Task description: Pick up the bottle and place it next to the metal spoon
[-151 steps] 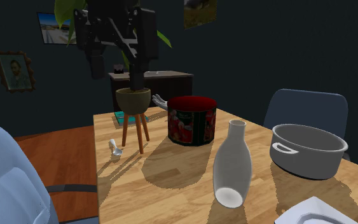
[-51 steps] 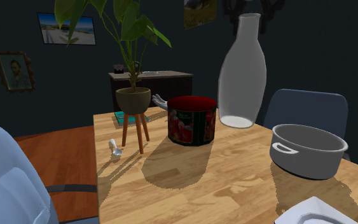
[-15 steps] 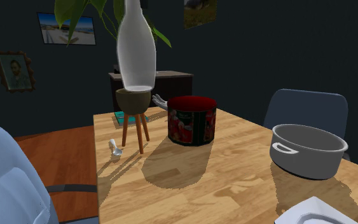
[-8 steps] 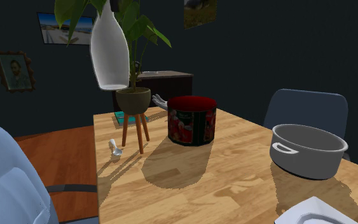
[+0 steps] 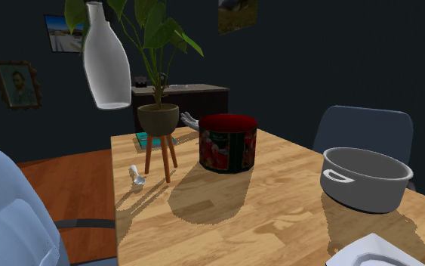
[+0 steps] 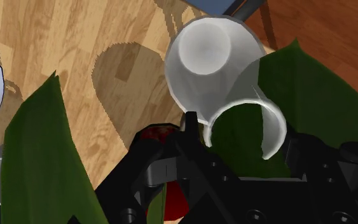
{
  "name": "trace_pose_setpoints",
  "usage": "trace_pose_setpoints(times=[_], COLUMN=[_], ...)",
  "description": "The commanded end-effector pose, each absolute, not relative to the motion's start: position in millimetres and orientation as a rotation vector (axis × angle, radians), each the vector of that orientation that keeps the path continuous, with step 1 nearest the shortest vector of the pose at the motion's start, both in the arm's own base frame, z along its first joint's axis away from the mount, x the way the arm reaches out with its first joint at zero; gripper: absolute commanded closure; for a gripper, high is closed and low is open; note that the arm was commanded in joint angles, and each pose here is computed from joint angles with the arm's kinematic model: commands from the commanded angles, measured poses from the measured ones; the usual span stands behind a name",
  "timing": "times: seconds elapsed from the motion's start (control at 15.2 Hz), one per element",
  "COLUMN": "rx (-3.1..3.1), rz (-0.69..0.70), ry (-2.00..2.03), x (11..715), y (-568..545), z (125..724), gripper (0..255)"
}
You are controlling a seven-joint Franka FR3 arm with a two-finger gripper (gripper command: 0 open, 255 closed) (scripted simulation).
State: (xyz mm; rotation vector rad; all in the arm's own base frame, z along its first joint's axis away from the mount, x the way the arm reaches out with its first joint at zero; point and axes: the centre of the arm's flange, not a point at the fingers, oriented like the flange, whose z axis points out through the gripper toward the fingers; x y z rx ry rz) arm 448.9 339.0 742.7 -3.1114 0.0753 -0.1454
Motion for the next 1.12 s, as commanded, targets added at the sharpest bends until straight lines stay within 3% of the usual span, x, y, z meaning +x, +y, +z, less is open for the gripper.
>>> trace_pose_setpoints(times=[0.0,1.06], rx=[-3.111,-3.111], rz=[-0.147,-0.147], ry=[0.077,0.077], x=[447.7,447.7], y=[340.0,340.0], z=[733.1,648.6], gripper=[255,255])
